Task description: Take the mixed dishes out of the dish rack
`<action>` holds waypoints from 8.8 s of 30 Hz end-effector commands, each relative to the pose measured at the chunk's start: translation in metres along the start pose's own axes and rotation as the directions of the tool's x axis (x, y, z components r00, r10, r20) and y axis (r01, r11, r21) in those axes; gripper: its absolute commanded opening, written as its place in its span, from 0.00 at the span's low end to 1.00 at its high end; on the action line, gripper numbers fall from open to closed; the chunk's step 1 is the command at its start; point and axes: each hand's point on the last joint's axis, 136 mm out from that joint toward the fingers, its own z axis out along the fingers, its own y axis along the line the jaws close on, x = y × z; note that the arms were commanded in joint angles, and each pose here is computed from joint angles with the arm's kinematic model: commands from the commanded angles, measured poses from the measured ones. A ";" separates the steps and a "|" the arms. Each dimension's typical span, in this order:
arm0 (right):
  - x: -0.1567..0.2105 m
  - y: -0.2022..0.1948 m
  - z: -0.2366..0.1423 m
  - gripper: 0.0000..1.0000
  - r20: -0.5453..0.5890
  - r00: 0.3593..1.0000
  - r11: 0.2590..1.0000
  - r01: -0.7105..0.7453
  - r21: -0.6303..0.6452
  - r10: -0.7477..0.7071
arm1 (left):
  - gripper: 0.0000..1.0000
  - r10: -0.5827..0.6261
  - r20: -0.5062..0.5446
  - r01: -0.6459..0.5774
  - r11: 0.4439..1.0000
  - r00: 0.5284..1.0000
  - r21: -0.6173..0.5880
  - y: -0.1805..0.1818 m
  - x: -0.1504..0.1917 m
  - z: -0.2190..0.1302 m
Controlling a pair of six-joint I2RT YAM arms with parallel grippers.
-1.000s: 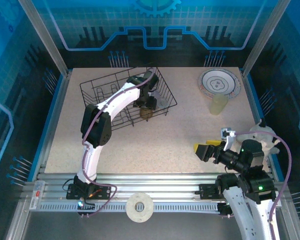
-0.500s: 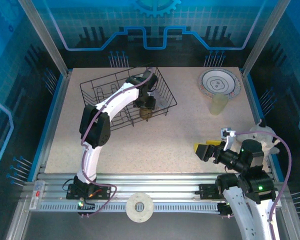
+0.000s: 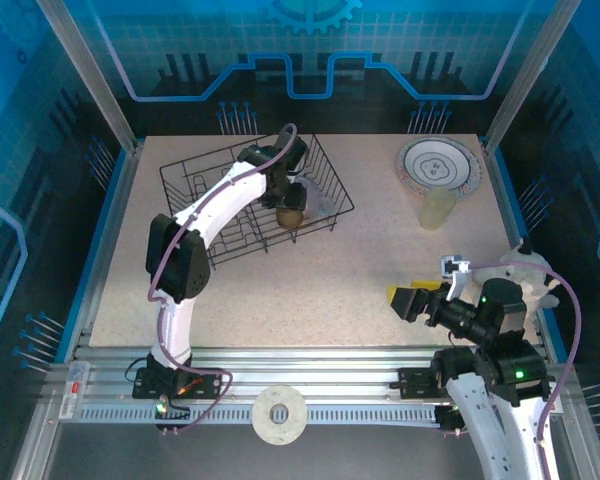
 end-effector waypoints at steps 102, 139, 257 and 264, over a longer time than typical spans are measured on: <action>-0.078 0.134 0.110 0.28 -0.056 0.993 0.745 -0.112 -0.657 0.099 | 0.51 -0.226 -0.148 0.191 0.184 0.963 0.964 -0.095 0.084 -0.153; -0.154 -0.002 0.067 0.00 0.057 0.994 0.992 -0.093 0.081 0.088 | 0.99 -0.031 0.381 -0.319 0.486 0.924 0.814 -0.058 0.147 -0.254; -0.180 -0.053 0.101 0.63 -0.210 0.947 0.818 0.315 0.481 -0.241 | 0.99 -0.036 0.379 -0.230 0.740 0.925 0.632 -0.034 0.156 -0.188; -0.143 -0.017 0.078 0.84 -0.165 0.958 0.907 0.278 0.316 -0.236 | 0.99 0.009 0.269 -0.153 0.839 0.963 0.522 -0.046 0.120 -0.163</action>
